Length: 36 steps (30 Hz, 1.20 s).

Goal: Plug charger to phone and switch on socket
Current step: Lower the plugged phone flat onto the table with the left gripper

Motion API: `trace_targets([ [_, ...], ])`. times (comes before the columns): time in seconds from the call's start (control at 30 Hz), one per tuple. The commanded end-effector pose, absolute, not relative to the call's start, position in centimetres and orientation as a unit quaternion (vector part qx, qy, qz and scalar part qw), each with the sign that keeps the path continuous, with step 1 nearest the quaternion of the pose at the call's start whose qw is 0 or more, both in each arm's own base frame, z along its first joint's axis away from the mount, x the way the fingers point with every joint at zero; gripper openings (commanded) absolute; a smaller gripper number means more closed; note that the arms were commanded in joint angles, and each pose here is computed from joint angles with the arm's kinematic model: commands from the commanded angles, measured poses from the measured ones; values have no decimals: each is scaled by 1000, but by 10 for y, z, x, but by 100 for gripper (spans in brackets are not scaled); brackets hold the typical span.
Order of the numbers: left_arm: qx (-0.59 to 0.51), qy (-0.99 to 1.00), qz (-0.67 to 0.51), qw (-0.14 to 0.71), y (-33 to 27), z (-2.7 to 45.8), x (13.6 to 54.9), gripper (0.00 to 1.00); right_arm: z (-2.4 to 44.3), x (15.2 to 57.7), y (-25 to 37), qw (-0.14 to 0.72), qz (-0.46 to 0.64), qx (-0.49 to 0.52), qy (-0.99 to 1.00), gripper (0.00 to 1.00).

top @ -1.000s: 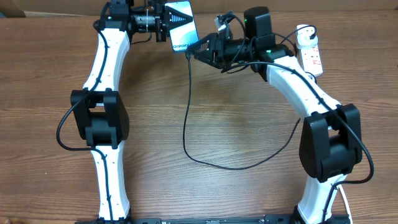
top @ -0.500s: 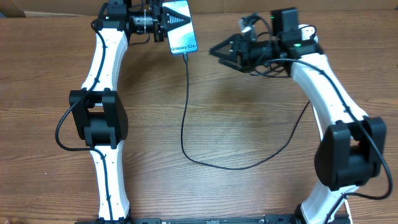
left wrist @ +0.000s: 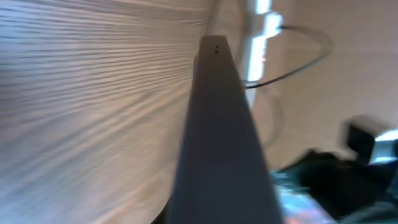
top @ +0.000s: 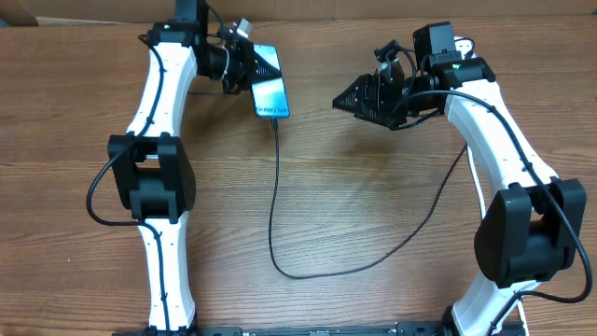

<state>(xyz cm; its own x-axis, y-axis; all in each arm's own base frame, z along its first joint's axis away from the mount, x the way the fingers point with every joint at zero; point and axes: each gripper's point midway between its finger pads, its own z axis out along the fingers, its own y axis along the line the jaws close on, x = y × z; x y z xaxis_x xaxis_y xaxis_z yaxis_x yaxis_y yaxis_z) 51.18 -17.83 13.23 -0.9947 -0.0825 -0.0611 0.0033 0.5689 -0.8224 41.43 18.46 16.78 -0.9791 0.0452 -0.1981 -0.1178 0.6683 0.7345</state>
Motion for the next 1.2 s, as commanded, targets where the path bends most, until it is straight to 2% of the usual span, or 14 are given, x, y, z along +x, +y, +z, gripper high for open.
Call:
trace_targets([
  [0.0, 76, 923, -365, 96, -180, 122, 506, 4, 171, 417, 177, 124, 373, -33, 919, 72],
  [0.07, 98, 936, -326, 91, -180, 109, 501, 4, 169, 415, 176, 121, 368, -34, 921, 72],
  [0.23, 135, 933, -323, 84, -195, 97, 495, 4, 166, 414, 174, 118, 357, -33, 926, 72],
  [0.93, 119, 939, -321, 38, -196, 19, 499, 4, 160, 413, 172, 118, 337, -32, 934, 73],
  [1.17, 107, 941, -321, 29, -196, 9, 500, 4, 160, 413, 172, 118, 337, -32, 934, 73],
])
